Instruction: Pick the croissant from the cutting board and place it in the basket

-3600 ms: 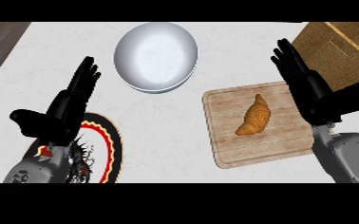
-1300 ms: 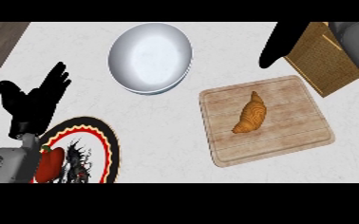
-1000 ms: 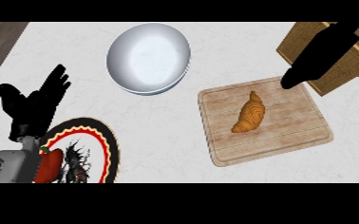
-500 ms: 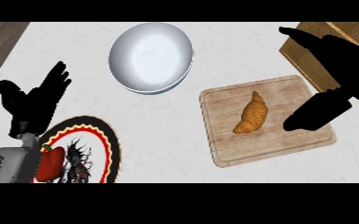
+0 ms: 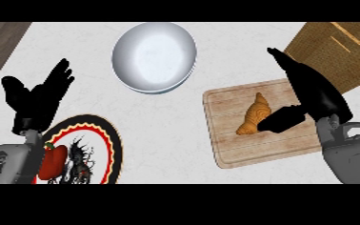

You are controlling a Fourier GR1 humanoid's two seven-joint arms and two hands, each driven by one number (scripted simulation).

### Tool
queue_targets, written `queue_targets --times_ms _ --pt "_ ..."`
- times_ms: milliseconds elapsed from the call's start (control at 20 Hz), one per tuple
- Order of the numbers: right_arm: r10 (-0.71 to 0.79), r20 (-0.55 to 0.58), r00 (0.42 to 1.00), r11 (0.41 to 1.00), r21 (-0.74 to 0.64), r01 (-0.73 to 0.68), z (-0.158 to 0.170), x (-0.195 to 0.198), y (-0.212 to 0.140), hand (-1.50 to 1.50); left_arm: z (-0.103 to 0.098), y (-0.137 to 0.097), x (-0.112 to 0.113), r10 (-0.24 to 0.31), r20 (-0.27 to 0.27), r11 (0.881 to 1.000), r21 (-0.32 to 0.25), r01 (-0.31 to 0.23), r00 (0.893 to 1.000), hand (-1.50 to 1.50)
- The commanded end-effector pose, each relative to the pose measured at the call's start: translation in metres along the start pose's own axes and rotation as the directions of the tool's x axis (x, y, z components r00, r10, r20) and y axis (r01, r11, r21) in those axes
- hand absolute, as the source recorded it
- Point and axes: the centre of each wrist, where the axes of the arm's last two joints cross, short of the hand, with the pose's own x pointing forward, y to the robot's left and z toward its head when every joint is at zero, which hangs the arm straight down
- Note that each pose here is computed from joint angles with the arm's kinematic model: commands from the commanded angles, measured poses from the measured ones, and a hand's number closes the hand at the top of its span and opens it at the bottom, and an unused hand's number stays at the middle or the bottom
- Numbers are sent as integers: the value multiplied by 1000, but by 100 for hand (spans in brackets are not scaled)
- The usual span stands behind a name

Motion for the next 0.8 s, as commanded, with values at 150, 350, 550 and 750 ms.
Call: queue_targets --times_ms 150,350,550,750 --pt "46 -62 997 998 52 -42 -19 -13 43 -150 -4 -5 -2 3 -9 1000 3 -3 1000 0" --pt "71 -100 992 992 108 -60 -42 -17 47 -150 -9 -12 3 -8 -8 1000 -13 8 1000 0" --pt "94 -107 990 989 127 -80 -35 -26 59 -150 -4 -11 5 8 -3 1000 -6 -8 1000 0" --pt "85 -96 992 989 128 -73 -43 -43 49 -150 -11 -15 -9 8 6 1000 5 -8 1000 0"
